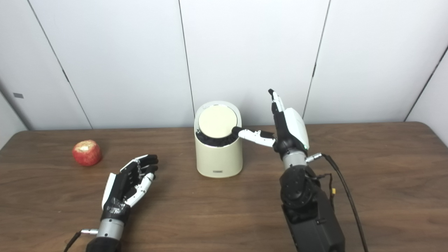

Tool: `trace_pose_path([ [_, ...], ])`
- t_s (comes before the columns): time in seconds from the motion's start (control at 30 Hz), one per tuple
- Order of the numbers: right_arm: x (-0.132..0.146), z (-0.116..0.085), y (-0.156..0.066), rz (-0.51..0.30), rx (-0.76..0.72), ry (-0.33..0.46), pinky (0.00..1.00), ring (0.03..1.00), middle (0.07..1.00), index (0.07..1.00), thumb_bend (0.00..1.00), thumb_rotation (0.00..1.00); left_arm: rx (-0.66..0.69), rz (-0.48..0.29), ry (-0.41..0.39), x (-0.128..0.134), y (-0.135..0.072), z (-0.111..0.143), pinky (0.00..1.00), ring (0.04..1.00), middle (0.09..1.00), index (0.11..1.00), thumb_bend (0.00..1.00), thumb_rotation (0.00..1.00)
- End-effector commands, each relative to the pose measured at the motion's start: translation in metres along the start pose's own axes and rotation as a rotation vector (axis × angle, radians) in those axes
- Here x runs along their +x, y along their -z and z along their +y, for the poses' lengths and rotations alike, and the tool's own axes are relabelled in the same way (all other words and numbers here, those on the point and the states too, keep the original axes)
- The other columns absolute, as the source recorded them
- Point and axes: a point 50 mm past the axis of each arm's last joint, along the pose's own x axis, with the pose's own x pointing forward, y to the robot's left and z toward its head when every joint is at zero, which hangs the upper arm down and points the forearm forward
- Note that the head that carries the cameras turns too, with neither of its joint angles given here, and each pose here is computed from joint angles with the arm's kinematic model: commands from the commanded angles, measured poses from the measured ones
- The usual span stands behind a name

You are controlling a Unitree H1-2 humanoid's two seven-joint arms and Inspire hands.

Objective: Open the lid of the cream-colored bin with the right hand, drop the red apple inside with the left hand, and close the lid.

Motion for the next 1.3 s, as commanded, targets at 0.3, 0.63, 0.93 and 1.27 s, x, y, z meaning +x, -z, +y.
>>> trace_pose_path([
  [0.3, 0.021, 0.001, -0.036, -0.101, -0.032, 0.054, 0.89, 0.961, 0.993, 0.992, 0.90, 0.61, -0.017, -0.028, -0.003, 0.001, -0.006, -0.008, 0.67, 0.722, 0.745, 0.742, 0.26, 0.31],
  [0.63, 0.025, 0.008, -0.043, -0.107, -0.071, 0.049, 0.98, 1.000, 1.000, 1.000, 0.90, 0.62, -0.025, -0.030, 0.003, 0.000, -0.007, -0.011, 0.67, 0.731, 0.753, 0.748, 0.25, 0.30],
  [0.93, 0.025, 0.011, -0.051, -0.099, -0.070, 0.035, 1.00, 1.000, 1.000, 1.000, 0.90, 0.54, -0.026, -0.026, 0.000, 0.000, -0.008, -0.013, 0.67, 0.729, 0.751, 0.745, 0.25, 0.28],
  [1.27, 0.028, 0.015, -0.050, -0.079, -0.111, 0.033, 0.98, 1.000, 1.000, 1.000, 0.89, 0.47, -0.024, -0.035, 0.006, -0.002, -0.010, -0.014, 0.67, 0.734, 0.757, 0.747, 0.24, 0.28],
])
